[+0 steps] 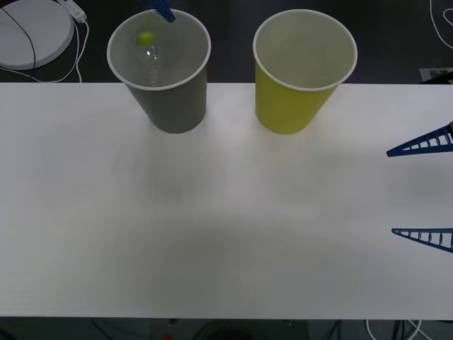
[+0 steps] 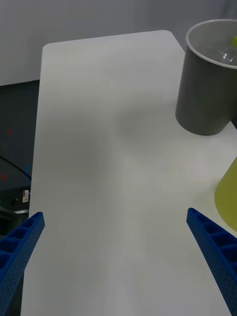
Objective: Put the can into the green bin and the plastic bottle into the gray bin
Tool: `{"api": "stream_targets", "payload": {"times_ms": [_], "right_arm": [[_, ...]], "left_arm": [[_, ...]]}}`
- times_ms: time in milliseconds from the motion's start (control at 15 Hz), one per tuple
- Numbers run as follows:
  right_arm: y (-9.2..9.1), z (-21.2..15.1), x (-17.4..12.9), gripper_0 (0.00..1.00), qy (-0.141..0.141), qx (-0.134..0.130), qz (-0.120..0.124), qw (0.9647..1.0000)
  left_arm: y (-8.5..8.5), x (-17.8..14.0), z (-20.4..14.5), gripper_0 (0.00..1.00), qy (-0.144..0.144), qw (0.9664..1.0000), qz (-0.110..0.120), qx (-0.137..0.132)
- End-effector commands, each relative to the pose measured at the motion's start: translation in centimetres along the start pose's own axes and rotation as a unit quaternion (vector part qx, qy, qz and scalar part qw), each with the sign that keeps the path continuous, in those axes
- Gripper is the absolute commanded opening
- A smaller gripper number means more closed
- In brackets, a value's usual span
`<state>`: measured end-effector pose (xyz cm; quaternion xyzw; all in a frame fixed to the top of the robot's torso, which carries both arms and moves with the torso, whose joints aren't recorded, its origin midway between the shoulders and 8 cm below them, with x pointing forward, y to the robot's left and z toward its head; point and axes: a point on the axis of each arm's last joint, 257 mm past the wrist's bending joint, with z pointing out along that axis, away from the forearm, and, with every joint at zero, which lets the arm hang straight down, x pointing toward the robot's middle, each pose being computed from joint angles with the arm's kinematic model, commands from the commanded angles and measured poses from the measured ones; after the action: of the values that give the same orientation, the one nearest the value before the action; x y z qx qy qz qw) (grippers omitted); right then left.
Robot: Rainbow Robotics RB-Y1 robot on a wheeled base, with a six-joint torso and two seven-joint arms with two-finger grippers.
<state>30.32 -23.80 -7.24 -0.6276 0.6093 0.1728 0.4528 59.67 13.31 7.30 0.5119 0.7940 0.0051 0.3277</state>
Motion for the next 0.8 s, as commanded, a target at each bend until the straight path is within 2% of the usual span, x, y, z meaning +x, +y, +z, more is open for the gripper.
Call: {"api": "stream_targets", "payload": {"times_ms": [67,400,800], "right_arm": [[0.0,0.0,0.0,1.00,0.000,0.000,0.000,1.0000],[0.0,0.0,0.0,1.00,0.000,0.000,0.000,1.0000],[0.0,0.0,0.0,1.00,0.000,0.000,0.000,1.0000]], "left_arm": [[-0.4,1.9,-0.5,1.00,-0.011,0.9999,0.002,0.009],[-1.2,6.0,-1.6,1.00,-0.017,0.9997,0.009,0.016],[-3.5,11.2,-2.7,1.00,-0.044,0.9987,0.010,0.024]]}}
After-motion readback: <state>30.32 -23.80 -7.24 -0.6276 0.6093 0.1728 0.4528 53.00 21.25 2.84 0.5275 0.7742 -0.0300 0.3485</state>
